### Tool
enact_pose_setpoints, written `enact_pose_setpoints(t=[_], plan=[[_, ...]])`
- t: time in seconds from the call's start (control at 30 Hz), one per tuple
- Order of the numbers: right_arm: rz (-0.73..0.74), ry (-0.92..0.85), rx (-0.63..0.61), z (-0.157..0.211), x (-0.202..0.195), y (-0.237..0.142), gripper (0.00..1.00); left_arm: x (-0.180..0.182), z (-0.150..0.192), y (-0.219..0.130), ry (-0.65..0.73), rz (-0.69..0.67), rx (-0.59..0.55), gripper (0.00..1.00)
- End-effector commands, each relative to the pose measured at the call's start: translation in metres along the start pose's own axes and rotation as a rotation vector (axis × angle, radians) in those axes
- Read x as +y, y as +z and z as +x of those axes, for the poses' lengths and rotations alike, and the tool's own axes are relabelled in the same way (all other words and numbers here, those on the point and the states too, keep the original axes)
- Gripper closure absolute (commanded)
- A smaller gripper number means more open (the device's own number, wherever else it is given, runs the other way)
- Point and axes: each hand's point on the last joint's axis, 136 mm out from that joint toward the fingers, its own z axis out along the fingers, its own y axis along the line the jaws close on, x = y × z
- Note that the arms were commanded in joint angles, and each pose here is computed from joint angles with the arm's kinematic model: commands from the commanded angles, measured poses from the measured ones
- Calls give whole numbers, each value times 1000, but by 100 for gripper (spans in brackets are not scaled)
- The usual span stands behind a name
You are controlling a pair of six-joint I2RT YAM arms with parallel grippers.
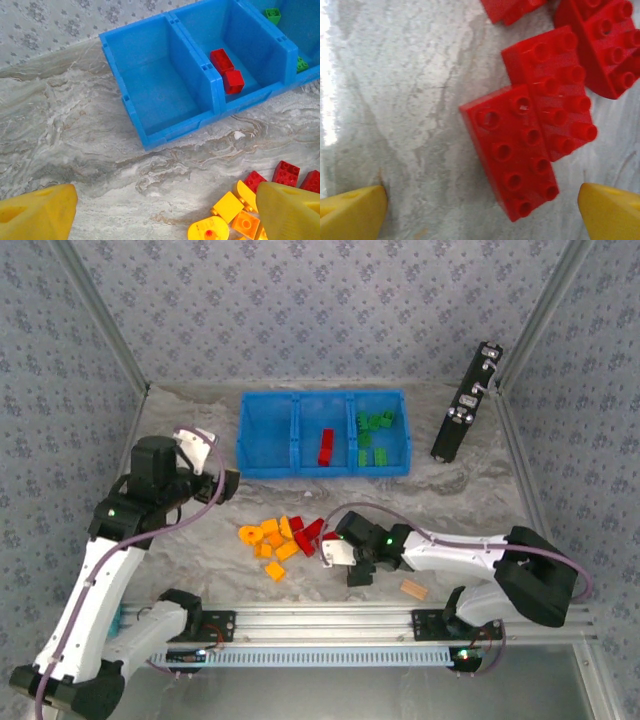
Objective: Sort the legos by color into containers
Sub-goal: Pick up the lego from the bottom-center of the table.
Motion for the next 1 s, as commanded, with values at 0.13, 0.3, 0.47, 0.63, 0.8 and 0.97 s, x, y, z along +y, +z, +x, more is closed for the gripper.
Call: enact_pose_setpoints(t=[0.13,0.3,0.47,0.63,0.8,0.97], plan=[[-4,-7,6,-4,-11,2,3,5,-7,-1,19,-27,-51,6],[-29,-6,20,-6,-12,7,8,6,-7,1,24,-32,-52,5],[-78,-2,35,-5,-6,13,11,7,-6,4,26,-35,-42,5],[-131,-1,44,-3,2,16,19,8,-7,4,31,-45,-44,4],[-159,-2,59,0,8,18,28,9,-8,6,29,-45,-41,4],[-177,1,70,0,10,19,37,9,-8,6,34,-47,-43,4]])
